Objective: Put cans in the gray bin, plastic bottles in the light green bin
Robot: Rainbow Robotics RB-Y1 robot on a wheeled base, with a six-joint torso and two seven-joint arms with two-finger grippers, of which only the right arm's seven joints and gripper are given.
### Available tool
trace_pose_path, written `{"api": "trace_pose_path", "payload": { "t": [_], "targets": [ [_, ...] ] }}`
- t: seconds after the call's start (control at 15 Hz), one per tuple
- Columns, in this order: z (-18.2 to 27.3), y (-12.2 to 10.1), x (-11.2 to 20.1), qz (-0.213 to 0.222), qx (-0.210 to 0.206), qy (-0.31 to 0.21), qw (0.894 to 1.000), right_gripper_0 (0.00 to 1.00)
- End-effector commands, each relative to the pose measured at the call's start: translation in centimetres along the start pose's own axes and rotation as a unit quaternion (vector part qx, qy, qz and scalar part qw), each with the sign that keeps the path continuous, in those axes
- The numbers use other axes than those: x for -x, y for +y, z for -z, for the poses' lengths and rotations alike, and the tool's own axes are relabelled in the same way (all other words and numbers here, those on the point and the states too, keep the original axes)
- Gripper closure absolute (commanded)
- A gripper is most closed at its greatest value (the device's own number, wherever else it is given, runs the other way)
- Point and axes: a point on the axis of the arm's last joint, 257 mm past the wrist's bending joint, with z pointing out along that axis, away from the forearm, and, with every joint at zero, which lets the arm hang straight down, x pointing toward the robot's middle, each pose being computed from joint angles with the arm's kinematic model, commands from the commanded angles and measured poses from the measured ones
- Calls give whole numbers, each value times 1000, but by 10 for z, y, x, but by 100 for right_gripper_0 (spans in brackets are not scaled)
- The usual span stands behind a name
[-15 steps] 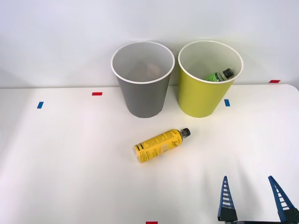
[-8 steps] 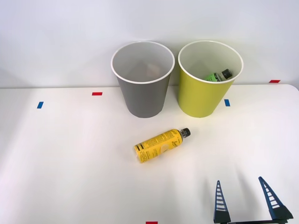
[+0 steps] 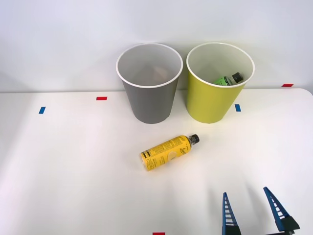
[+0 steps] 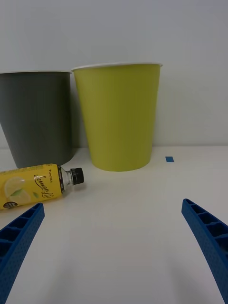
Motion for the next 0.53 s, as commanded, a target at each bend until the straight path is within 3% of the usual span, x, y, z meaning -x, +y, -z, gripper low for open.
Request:
{"api": "trace_pose_path", "payload": {
  "t": [0.07,0.33,0.53],
  "targets": [
    [21,-8,0,-13,0,10,1000,0],
    [45,-9,-4,-7,-8,29,1000,0],
    [70,2,-8,-15,-8,48,999,0]
  ]
}}
